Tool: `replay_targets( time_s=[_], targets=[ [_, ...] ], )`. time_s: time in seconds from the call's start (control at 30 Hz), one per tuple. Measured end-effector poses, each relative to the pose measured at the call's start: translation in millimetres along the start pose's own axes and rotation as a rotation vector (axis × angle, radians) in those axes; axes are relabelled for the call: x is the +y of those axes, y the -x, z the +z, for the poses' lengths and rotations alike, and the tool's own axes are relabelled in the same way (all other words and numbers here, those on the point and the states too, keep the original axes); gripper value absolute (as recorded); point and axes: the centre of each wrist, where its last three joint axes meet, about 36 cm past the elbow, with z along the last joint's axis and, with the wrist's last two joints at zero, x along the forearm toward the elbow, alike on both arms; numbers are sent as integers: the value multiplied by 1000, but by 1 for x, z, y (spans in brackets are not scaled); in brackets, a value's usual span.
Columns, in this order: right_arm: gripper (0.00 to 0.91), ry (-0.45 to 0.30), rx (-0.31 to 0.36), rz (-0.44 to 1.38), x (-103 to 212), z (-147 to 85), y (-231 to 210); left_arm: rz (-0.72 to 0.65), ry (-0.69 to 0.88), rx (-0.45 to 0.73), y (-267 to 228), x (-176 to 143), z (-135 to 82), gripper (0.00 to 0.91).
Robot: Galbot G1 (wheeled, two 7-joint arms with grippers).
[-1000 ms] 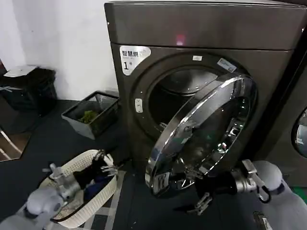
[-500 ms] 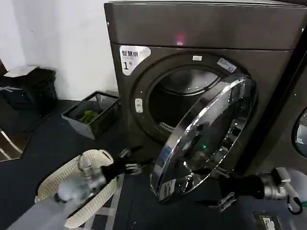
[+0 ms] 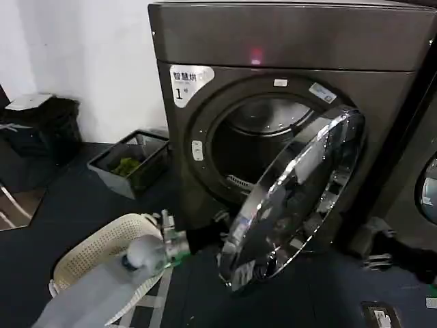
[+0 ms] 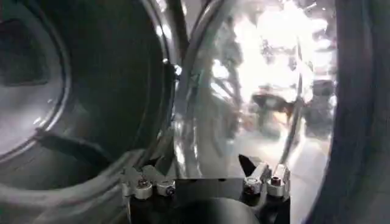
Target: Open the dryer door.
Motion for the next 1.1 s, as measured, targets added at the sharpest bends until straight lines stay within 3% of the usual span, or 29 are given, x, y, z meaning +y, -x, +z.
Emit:
replay_targets(
  time_s=[0.33, 0.53, 0.63, 0.93, 1.1],
  targets=[
    [907, -99, 51, 587, 30, -47, -71, 101, 15, 17, 39, -14, 0, 907],
    [907, -198, 210, 1003, 50, -71, -108, 148, 29, 25, 62, -23, 3, 907],
    [907, -223, 243, 1173, 60, -80, -117, 172, 32, 23, 77, -28, 3, 907],
    [907, -361, 325, 1512, 60, -111, -152, 234, 41, 12, 123, -37, -4, 907],
    [907, -416, 329, 1580, 62, -123, -179, 264, 51, 10, 155, -42, -7, 907]
  ],
)
